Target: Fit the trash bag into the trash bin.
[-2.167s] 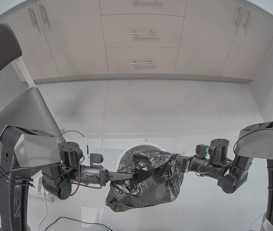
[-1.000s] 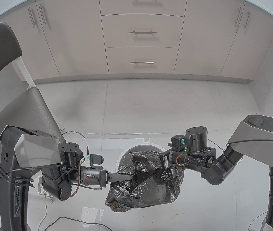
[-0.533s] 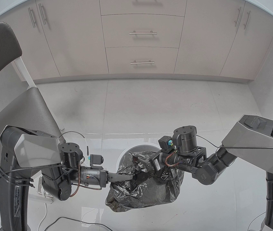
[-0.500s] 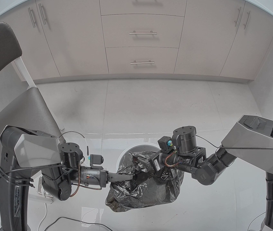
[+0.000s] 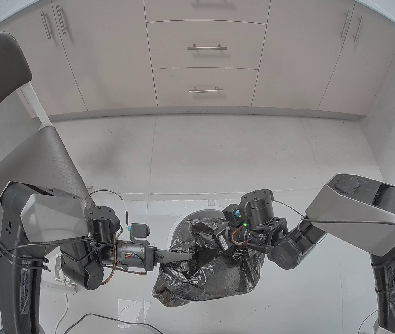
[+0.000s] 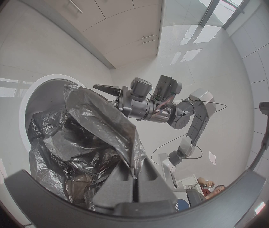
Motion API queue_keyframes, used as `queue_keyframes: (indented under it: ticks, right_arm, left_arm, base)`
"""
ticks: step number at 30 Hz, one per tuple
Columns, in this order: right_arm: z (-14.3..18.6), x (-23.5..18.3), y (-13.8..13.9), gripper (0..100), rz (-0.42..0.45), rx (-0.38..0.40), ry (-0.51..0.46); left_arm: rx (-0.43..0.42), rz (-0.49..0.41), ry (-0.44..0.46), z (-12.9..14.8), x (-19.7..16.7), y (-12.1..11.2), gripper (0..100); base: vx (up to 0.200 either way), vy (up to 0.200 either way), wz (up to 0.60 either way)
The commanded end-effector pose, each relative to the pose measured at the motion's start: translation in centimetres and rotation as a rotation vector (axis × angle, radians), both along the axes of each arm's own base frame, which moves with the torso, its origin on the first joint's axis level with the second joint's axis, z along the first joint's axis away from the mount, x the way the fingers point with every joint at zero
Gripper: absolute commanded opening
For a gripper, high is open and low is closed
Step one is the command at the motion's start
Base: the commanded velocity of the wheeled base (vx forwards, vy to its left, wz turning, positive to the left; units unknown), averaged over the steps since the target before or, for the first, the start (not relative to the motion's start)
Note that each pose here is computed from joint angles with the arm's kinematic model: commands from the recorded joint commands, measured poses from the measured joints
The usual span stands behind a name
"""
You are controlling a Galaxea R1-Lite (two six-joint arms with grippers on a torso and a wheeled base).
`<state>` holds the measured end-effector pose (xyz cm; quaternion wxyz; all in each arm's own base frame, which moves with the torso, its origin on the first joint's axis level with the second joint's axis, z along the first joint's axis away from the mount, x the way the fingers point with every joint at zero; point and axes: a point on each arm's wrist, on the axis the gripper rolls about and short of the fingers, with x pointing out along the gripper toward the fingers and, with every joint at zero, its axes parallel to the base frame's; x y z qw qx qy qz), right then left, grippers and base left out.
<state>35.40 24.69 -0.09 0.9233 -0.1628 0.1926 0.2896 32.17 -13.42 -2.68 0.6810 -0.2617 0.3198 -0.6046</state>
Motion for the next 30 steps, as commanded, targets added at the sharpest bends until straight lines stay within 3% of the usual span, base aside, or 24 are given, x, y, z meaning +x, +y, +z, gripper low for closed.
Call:
queue_keyframes:
  ticks: [1,7,14,25,30]
  right_arm:
    - [-1.2,2.5,0.2,100,-0.050,-0.038,-0.016]
    - [-1.5,3.8,0.5,100,-0.070,-0.033,-0.030]
    - [-1.6,5.2,-0.7,100,-0.127,-0.029,-0.049]
    - [-0.9,5.2,-0.5,100,-0.125,-0.016,-0.066]
    - [-0.7,5.0,-0.4,100,-0.121,-0.015,-0.067]
  left_arm:
    - [0.000,-0.002,0.000,0.0,0.0,0.0,0]
    - [0.000,-0.016,-0.002,0.1,-0.3,-0.5,0]
    - [-0.012,-0.069,-0.033,0.3,-0.2,-2.5,0]
    - [-0.014,-0.057,-0.038,1.3,-0.6,-2.0,0]
    - [0.013,0.050,-0.068,2.2,-0.9,-2.6,0]
  base:
    - [0.000,0.000,0.00]
    - [0.000,0.000,0.00]
    - [0.000,0.000,0.00]
    - [0.000,0.000,0.00]
    - [0.000,0.000,0.00]
